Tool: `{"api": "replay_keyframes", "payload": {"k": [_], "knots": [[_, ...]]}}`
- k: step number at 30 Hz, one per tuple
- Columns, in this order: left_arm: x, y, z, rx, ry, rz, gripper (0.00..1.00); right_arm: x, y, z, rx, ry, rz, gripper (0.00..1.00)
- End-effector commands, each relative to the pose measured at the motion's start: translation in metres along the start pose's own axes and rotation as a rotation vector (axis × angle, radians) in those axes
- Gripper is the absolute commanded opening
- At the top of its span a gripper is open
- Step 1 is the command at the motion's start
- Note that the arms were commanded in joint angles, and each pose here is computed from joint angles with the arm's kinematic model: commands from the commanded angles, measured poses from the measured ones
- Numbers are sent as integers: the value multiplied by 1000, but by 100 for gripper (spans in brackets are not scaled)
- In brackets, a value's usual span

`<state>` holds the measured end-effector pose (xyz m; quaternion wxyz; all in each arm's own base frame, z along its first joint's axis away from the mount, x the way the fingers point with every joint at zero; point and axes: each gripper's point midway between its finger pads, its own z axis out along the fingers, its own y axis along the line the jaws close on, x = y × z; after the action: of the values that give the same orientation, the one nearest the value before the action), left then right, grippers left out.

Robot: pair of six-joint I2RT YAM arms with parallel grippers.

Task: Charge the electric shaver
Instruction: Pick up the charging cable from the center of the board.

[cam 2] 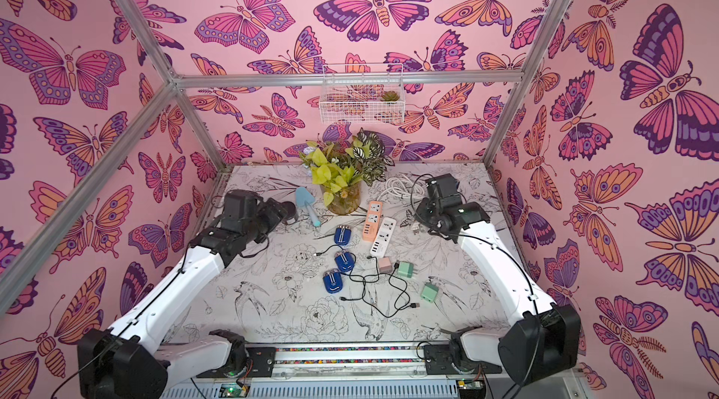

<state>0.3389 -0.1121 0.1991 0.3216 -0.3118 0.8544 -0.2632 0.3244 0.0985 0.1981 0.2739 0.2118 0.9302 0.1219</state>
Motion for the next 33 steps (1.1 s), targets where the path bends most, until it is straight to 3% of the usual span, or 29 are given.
{"api": "replay_keyframes", "payload": {"k": [1, 6, 13, 20, 25, 33], "knots": [[61, 7, 0, -13, 224, -41, 74, 63, 8, 6, -12, 223, -107, 32], [102, 7, 8, -31, 351, -41, 68, 119, 53, 31, -156, 421, -222, 32], [111, -1, 12, 8, 402, -50, 64, 157, 65, 69, -130, 629, -230, 29], [119, -1, 11, 30, 425, -53, 61, 161, 73, 85, -144, 654, -210, 24], [121, -5, 13, 47, 440, -55, 57, 161, 73, 87, -137, 659, -208, 0], [121, -20, 13, 85, 447, -38, 55, 122, 97, 37, -238, 504, -201, 0]]}}
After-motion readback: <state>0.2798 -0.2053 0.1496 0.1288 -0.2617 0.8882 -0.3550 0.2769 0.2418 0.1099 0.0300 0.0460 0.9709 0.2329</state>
